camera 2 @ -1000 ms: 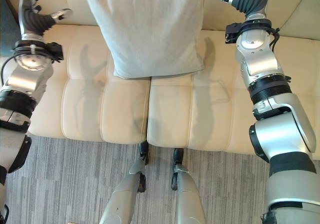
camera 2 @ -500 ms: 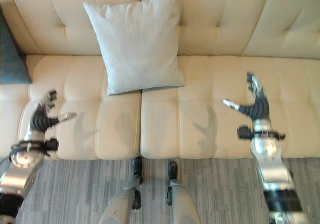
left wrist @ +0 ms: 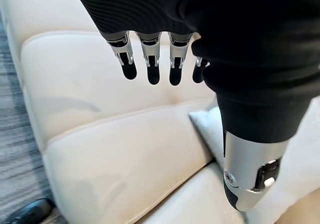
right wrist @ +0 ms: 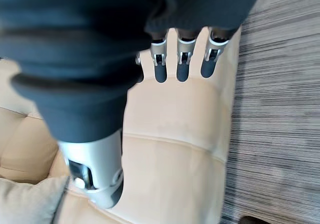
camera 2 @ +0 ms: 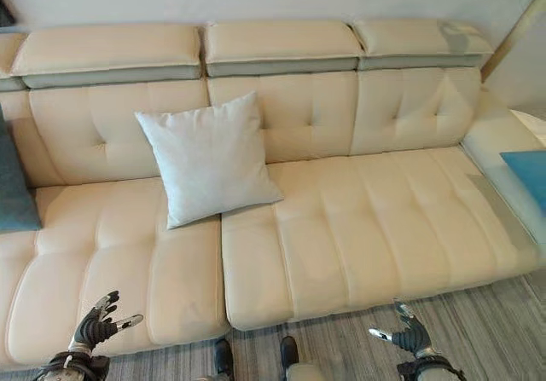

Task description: Pick up all the scattered cushions and arrange them neatly on the sofa.

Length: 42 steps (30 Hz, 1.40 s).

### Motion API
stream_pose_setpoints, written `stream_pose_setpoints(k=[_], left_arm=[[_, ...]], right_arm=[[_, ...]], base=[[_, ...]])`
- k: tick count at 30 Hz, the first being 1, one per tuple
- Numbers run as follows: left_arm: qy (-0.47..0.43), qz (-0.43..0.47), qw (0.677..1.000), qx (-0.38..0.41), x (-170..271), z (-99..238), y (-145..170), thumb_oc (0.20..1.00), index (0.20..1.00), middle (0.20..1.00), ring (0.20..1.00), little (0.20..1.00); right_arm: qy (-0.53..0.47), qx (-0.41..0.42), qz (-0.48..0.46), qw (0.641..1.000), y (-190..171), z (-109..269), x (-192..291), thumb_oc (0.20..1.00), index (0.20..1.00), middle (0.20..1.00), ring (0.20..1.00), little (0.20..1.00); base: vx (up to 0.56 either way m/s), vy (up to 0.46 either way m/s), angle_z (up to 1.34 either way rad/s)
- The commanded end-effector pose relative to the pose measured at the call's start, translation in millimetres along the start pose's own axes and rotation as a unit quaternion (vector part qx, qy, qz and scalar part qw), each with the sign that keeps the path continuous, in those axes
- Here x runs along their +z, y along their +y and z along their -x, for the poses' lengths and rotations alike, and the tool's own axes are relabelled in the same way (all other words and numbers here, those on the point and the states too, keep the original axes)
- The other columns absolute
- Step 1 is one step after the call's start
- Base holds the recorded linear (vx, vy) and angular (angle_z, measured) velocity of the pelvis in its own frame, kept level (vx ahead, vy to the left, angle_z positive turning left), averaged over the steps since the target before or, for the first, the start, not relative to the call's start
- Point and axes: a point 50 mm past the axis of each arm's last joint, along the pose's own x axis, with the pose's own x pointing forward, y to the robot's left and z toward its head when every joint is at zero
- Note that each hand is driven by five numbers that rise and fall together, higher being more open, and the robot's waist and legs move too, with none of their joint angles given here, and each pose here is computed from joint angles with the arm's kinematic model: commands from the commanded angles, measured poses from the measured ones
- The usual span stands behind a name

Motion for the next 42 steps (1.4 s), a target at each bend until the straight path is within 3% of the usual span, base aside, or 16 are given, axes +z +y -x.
stream_pose_setpoints(k=[1,8,17,22,29,42], left_arm=[[-0.055,-0.036,0.997,0.033,30,-14,18,1.000,1.000,1.000,1.000,1.000],[-0.061,-0.037,0.997,0.031,34,-18,6,1.000,1.000,1.000,1.000,1.000],[-0.079,-0.011,0.997,0.006,43,-22,-13,1.000,1.000,1.000,1.000,1.000],[-0.058,0.005,0.998,0.002,30,-16,-17,1.000,1.000,1.000,1.000,1.000],[-0.059,-0.037,0.997,-0.020,34,-19,-20,1.000,1.000,1.000,1.000,1.000],[-0.101,-0.062,0.992,-0.049,55,-18,-29,1.000,1.000,1.000,1.000,1.000]], right_arm=[[-0.043,-0.011,-0.004,0.999,3,-10,21,1.000,1.000,1.000,1.000,1.000],[-0.052,-0.011,-0.007,0.999,8,-15,30,1.000,1.000,1.000,1.000,1.000],[-0.081,-0.040,-0.008,0.996,-12,-16,45,1.000,1.000,1.000,1.000,1.000],[-0.069,-0.032,-0.004,0.997,-11,-14,38,1.000,1.000,1.000,1.000,1.000],[-0.051,-0.027,-0.021,0.998,-3,-15,32,1.000,1.000,1.000,1.000,1.000],[-0.108,-0.005,-0.025,0.994,11,-18,63,1.000,1.000,1.000,1.000,1.000]], base=[[-0.31,-0.032,0.07],[-0.24,-0.147,0.07],[-0.36,-0.066,0.30],[-0.08,0.074,-0.16],[-0.02,0.050,-0.15],[-0.04,-0.034,-1.58]])
